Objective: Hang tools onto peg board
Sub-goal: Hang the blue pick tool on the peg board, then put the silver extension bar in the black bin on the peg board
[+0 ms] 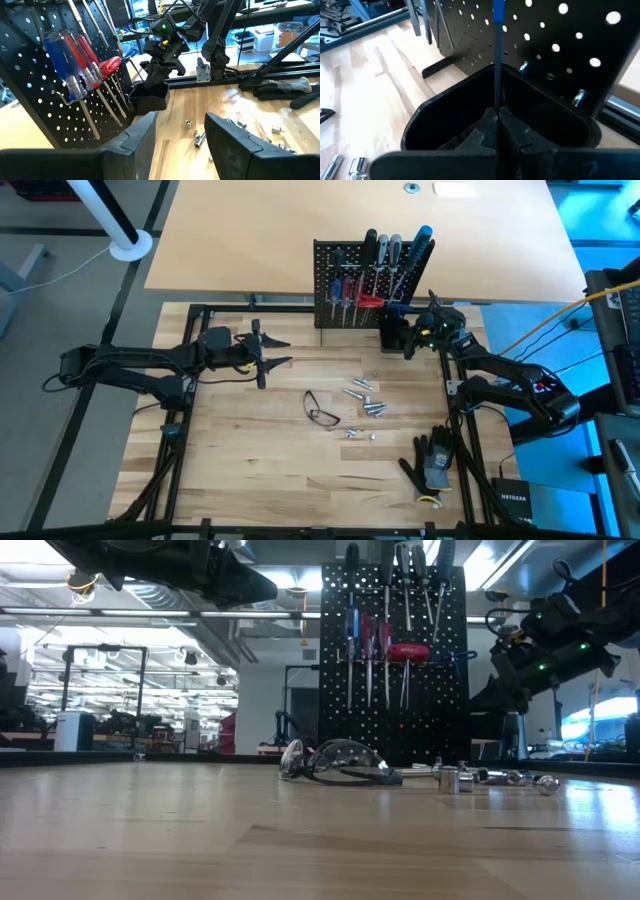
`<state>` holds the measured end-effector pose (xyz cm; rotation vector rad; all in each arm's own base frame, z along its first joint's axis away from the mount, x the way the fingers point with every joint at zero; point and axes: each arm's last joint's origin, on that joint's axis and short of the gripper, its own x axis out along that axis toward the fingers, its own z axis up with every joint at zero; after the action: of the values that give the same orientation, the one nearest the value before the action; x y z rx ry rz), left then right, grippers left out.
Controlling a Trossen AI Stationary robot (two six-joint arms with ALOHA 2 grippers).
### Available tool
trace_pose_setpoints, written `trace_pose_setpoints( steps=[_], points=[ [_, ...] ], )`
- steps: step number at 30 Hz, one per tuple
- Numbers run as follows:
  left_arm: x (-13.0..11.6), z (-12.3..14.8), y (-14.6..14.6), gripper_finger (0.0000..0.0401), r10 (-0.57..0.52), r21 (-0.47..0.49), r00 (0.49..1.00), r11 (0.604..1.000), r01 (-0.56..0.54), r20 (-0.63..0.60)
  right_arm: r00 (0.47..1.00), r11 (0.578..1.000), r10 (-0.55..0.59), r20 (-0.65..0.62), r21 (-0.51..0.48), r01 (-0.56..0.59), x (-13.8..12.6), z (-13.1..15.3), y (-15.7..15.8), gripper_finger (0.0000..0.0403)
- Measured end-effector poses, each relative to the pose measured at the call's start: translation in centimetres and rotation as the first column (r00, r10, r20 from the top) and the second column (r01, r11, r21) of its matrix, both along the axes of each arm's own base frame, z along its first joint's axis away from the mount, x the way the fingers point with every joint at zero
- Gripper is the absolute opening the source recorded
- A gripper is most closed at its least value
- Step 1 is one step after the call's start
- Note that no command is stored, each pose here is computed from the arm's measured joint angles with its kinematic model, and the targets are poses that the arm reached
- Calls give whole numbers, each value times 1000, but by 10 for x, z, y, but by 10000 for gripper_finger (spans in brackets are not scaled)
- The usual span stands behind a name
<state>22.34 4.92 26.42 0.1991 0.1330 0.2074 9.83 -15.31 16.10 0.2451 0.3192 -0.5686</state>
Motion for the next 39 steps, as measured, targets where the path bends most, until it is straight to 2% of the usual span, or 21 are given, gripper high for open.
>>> trace_pose_setpoints(
  steps=[4,18,30,39],
  points=[
    [0,0,0,159,1,-6,1000,1000,-1,0,999,999,-47,-18,-19,47,-1,0,-1,1],
    [0,0,0,159,2,-14,1000,1000,-2,3,995,993,-84,-47,-84,80,2,-5,-10,6],
    [0,-1,0,159,1,-14,1000,1000,-1,-3,988,989,-139,-66,-52,136,2,-10,-13,58],
    [0,-1,0,159,1,-14,1000,1000,-2,-4,996,996,-84,-23,-29,84,1,-5,-8,148]
  ],
)
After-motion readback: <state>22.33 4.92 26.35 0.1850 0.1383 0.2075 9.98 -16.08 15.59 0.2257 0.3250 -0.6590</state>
